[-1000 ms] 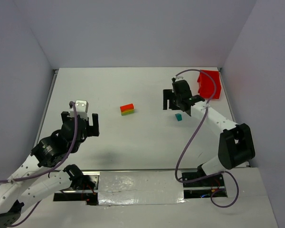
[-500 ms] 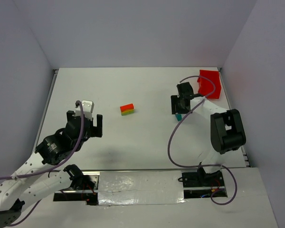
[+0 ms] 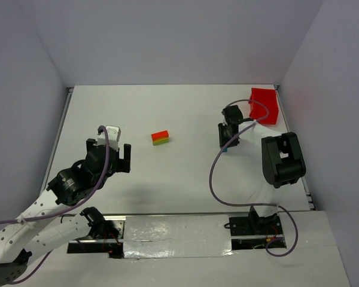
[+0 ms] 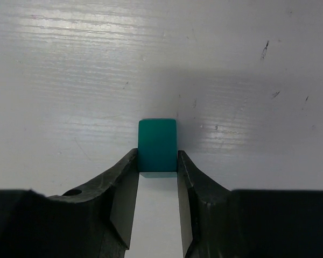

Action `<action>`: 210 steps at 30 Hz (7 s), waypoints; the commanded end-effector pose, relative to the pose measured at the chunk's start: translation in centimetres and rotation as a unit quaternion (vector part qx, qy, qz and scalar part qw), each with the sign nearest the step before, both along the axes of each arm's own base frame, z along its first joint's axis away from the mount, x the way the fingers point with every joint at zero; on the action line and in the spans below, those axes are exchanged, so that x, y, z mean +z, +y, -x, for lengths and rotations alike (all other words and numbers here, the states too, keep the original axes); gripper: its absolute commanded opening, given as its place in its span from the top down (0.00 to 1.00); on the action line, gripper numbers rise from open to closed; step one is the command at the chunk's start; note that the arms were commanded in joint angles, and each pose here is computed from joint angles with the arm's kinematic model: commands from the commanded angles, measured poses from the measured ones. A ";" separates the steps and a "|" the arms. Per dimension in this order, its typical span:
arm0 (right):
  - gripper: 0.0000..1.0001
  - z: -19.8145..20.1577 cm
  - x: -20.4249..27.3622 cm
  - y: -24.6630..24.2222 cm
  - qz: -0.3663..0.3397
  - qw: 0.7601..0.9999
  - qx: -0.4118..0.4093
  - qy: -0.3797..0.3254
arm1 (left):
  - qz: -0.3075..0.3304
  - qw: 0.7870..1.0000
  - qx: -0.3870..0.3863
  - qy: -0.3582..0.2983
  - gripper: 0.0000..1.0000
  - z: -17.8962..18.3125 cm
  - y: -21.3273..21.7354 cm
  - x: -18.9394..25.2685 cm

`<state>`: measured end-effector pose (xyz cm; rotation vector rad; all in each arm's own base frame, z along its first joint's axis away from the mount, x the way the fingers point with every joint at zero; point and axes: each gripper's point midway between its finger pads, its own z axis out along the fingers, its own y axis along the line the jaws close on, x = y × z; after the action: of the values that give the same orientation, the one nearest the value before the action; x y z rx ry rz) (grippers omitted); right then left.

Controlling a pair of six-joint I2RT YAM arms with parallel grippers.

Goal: Build the wood block tower

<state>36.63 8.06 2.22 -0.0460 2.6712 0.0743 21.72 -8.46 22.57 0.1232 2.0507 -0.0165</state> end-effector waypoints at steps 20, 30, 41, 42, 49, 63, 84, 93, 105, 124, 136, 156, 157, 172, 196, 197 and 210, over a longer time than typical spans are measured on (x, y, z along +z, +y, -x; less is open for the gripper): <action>0.99 -0.5 19.8 21.6 -0.137 0.847 0.459 -0.231 | 0.026 0.999 0.015 -0.045 0.01 0.1 1.0 2.2; 1.00 -4.6 17.4 23.7 0.045 0.715 0.655 -0.242 | 0.034 0.998 0.015 -0.054 0.01 0.2 1.1 2.6; 0.97 -1.8 15.5 27.1 -0.026 0.636 0.750 -0.182 | 0.025 0.999 -0.005 -0.034 0.01 -0.3 0.0 1.8; 0.97 -1.8 15.2 27.3 -0.022 0.638 0.749 -0.176 | 0.024 0.999 -0.005 -0.034 0.01 -0.3 0.0 1.7; 0.96 -1.2 13.0 28.8 -0.003 0.641 0.752 -0.153 | 0.029 0.999 -0.011 -0.036 0.00 -0.2 -0.1 1.8; 0.90 -1.9 11.7 29.7 0.021 0.630 0.759 -0.163 | 0.024 0.999 -0.011 -0.031 0.01 -0.2 -0.2 1.5; 0.78 -3.4 9.4 30.2 0.038 0.625 0.760 -0.174 | 0.018 1.000 -0.007 -0.025 0.00 -0.4 -0.1 1.2; 0.73 -3.2 9.1 30.2 0.037 0.625 0.760 -0.172 | 0.017 1.000 -0.006 -0.024 0.01 -0.4 -0.1 1.1; 0.64 -3.6 8.9 30.5 0.036 0.628 0.756 -0.180 | 0.016 1.000 -0.007 -0.023 0.00 -0.4 -0.1 1.0; 0.55 -3.6 9.3 30.3 0.032 0.632 0.753 -0.183 | 0.015 1.000 -0.009 -0.021 0.00 -0.4 -0.3 0.9; 0.59 -3.8 9.5 29.9 0.027 0.633 0.751 -0.183 | 0.013 1.000 -0.011 -0.018 0.01 -0.5 -0.4 0.7; 0.60 -3.7 10.0 29.9 0.017 0.633 0.751 -0.187 | 0.013 1.000 -0.010 -0.018 0.00 -0.5 -0.3 0.8; 0.59 -3.7 9.9 29.9 0.016 0.634 0.751 -0.187 | 0.012 1.000 -0.010 -0.017 0.00 -0.5 -0.3 0.7; 0.57 -3.8 9.7 29.9 0.018 0.635 0.750 -0.185 | 0.011 1.000 -0.011 -0.015 0.01 -0.6 -0.4 0.6; 0.00 -4.6 28.1 23.8 -0.041 0.801 0.459 -0.381 | 0.043 0.994 0.097 -0.018 0.01 -2.5 3.1 1.1; 0.00 -2.2 29.4 20.9 -0.110 0.849 0.353 -0.376 | 0.061 0.990 0.128 -0.016 0.00 -3.0 4.6 1.2; 0.00 11.6 28.5 -0.9 -0.109 0.897 -0.062 -0.424 | 0.081 0.955 0.275 -0.076 0.00 -1.2 12.1 3.4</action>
<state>25.65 9.10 34.73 0.0162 1.6357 0.3388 23.28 2.90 24.21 -0.4874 1.9379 0.1661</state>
